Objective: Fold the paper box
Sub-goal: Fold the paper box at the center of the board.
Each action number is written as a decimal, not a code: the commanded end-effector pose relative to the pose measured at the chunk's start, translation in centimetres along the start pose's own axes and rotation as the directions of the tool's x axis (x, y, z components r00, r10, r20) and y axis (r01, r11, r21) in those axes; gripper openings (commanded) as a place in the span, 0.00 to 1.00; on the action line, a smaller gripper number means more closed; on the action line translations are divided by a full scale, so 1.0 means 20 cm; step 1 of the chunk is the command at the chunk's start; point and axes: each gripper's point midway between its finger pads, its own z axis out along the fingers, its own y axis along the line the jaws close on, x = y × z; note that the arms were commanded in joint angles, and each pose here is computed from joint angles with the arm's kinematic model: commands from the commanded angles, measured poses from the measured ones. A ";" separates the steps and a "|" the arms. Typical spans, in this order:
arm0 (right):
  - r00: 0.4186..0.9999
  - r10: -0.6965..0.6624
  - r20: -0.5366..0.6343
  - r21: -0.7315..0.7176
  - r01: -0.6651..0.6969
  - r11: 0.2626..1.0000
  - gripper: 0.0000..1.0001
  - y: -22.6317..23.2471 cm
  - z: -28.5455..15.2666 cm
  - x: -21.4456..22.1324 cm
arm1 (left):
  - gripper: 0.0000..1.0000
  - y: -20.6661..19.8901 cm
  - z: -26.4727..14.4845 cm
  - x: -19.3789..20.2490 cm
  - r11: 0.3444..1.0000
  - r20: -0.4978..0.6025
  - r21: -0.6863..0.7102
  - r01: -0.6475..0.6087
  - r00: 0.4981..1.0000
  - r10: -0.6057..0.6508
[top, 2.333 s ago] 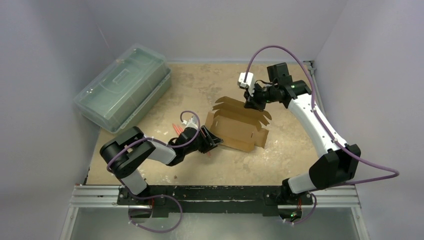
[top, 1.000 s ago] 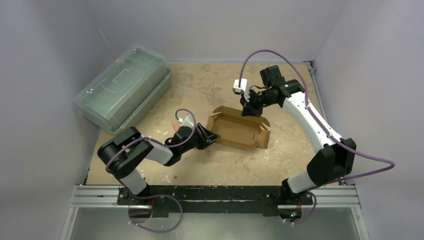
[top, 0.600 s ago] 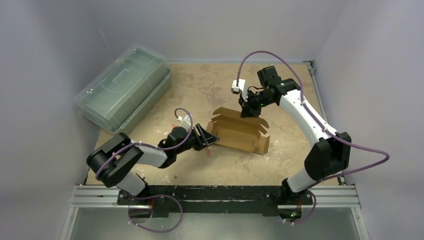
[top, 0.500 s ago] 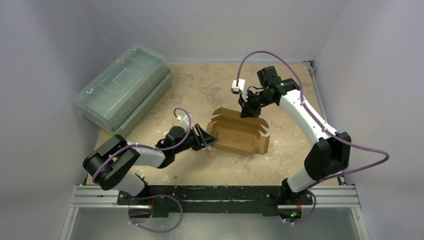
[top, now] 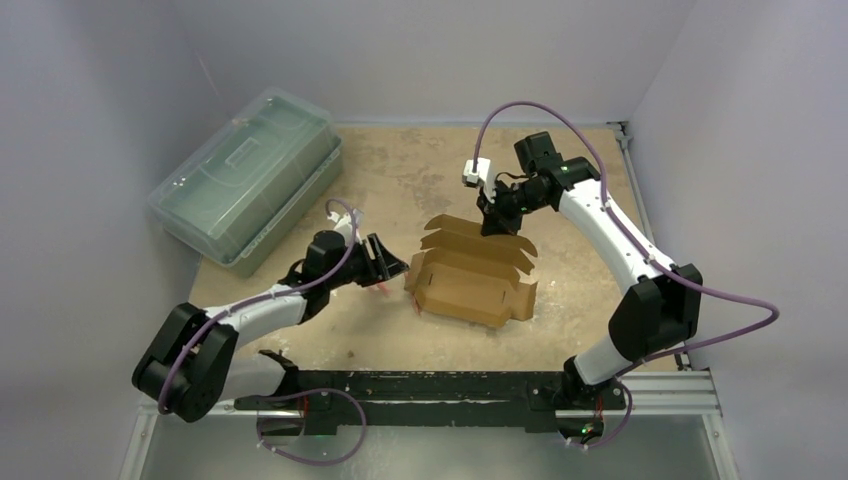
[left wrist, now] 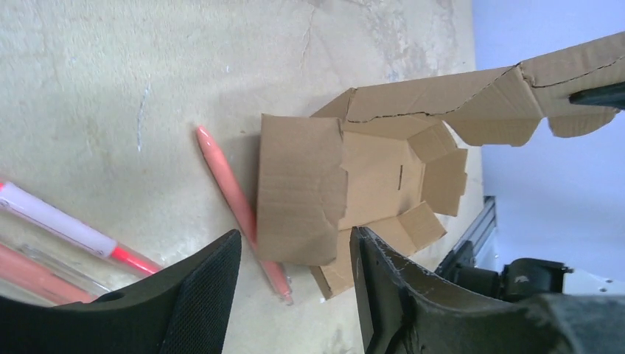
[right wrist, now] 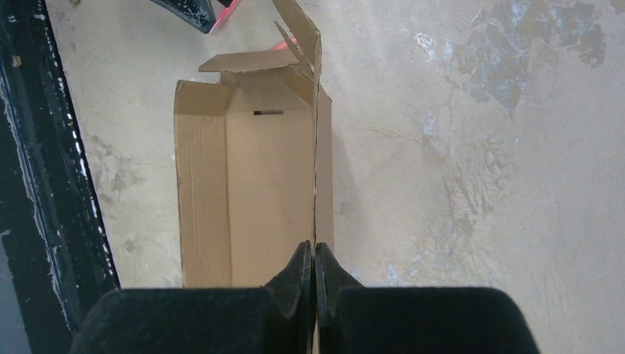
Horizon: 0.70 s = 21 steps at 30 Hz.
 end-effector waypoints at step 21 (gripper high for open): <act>0.997 -0.043 0.064 -0.019 0.044 0.999 0.00 0.03 -0.03 -0.08 | 0.56 -0.05 0.19 0.06 0.984 -0.172 0.172 -0.052 0.982 0.082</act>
